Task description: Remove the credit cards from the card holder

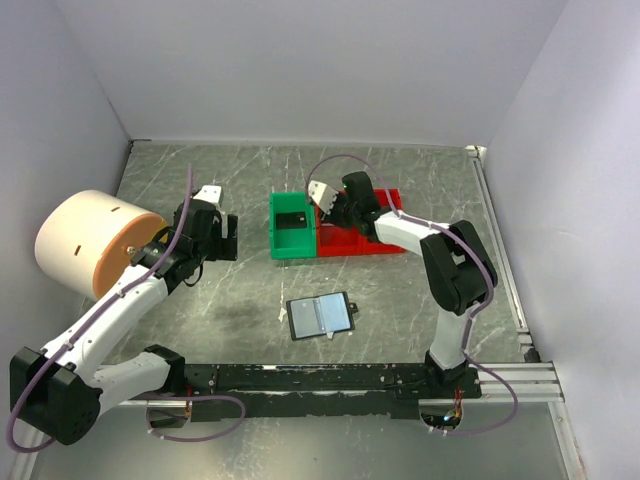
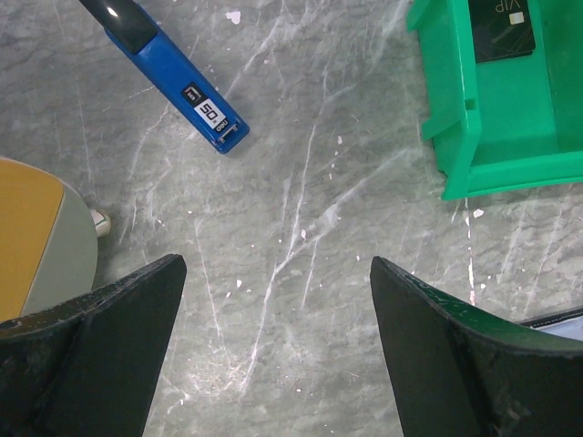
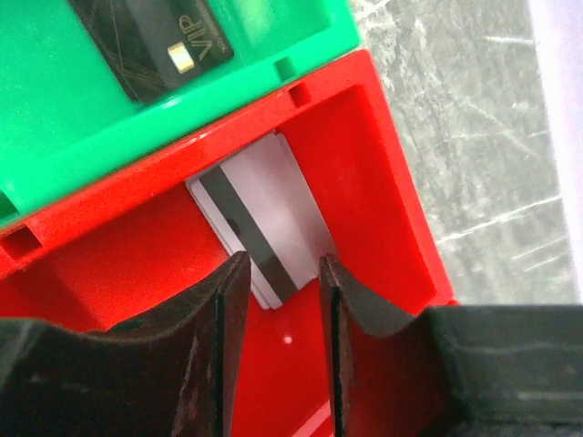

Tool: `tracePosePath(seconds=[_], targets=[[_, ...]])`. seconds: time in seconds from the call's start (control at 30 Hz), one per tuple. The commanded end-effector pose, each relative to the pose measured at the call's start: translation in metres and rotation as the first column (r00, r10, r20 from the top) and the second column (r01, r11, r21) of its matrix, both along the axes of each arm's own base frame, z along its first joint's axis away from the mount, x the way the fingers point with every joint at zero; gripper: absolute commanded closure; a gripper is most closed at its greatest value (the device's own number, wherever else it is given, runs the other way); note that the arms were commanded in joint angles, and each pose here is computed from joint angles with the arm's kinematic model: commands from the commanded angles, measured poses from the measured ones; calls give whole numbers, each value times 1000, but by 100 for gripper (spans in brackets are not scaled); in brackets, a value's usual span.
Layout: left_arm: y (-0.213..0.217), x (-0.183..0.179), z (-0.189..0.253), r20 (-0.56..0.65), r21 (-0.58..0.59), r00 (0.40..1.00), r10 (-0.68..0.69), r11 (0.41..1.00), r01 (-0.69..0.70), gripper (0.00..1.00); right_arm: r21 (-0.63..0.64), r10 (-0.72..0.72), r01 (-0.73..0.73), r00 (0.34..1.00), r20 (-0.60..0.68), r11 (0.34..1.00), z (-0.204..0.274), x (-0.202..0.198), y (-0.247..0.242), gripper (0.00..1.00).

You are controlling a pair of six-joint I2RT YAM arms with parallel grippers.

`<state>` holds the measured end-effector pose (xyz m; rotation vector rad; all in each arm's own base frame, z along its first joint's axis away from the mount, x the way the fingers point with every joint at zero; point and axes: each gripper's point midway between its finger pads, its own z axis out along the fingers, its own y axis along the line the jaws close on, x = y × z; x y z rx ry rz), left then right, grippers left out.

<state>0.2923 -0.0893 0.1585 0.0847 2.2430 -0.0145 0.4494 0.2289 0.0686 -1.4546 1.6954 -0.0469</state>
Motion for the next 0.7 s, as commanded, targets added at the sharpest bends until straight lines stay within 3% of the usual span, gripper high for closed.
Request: tracePosePath(seconds=[0.0,0.1,0.2,0.3,0.37,0.67], targets=[[1,1,2,-2,5,1000,-5,1000,5,6,320,-172,228,966,-194,920,46,-5,17,64],[1,1,1,-4,5,1000,-7,1000,7,6,408,-294,446,875,-384,796,53,-12,18,63],[0,2,0,-8,5,1000,-12,1000,12,6,318,-437,670,703,-562,670,39,-21,8,67],[-2,3,-1,-12,3,1000,-18,1000,18,6,174,-498,762,560,-662,624,21,-34,4,72],[-2,2,-1,-15,3,1000,-17,1000,17,7,135,-493,762,532,-689,634,11,-41,8,77],[-2,2,-2,-15,4,1000,-19,1000,19,7,76,-623,846,446,-642,528,-13,-34,-4,85]])
